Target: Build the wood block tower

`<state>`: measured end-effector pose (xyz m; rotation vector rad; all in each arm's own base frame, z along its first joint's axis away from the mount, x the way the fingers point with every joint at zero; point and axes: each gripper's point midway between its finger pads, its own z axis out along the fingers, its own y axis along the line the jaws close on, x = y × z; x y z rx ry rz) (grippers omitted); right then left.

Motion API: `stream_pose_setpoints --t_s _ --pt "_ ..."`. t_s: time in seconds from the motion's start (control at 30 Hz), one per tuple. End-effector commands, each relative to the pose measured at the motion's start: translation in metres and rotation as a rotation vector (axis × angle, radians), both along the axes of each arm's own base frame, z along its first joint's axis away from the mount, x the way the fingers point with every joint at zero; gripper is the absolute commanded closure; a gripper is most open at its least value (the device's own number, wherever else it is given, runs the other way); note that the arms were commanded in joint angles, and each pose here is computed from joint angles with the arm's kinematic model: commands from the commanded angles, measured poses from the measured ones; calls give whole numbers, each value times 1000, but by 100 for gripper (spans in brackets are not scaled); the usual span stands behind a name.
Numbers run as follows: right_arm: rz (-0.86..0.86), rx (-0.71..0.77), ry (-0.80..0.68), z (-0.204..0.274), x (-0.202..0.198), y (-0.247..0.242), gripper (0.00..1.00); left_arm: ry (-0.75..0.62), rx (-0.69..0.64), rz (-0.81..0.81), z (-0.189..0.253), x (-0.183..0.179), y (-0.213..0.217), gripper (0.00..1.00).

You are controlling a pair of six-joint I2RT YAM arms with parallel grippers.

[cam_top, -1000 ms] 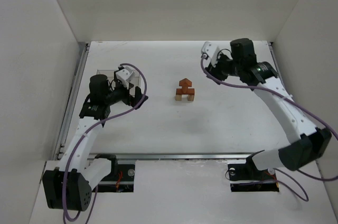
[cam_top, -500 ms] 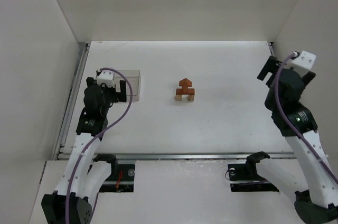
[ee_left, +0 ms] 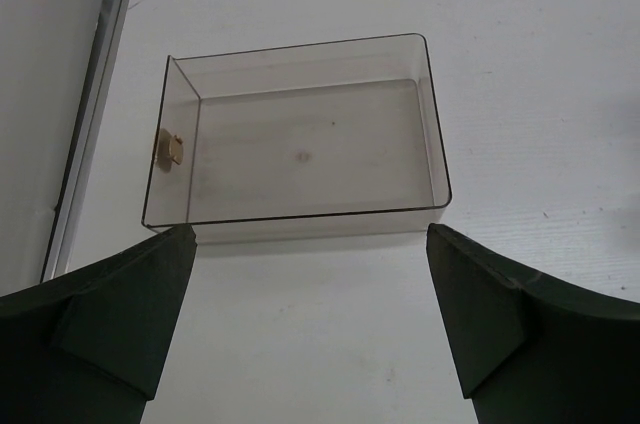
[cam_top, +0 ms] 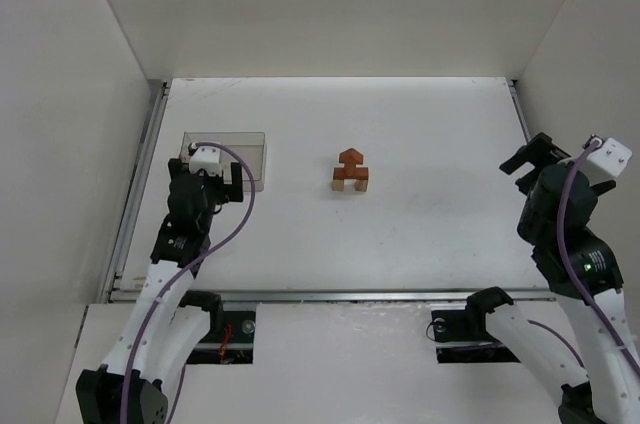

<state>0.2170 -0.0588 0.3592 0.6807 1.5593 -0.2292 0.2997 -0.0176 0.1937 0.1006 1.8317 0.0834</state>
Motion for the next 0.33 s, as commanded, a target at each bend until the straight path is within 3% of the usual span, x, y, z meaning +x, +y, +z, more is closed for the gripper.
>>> stream_pose_setpoints --t_s 0.0,0.3 --pt "7 55 -31 10 -8 1 0 -56 -25 5 9 2 -2 0" --pt "40 62 -29 9 -11 5 0 -55 -27 -13 9 2 -6 0"
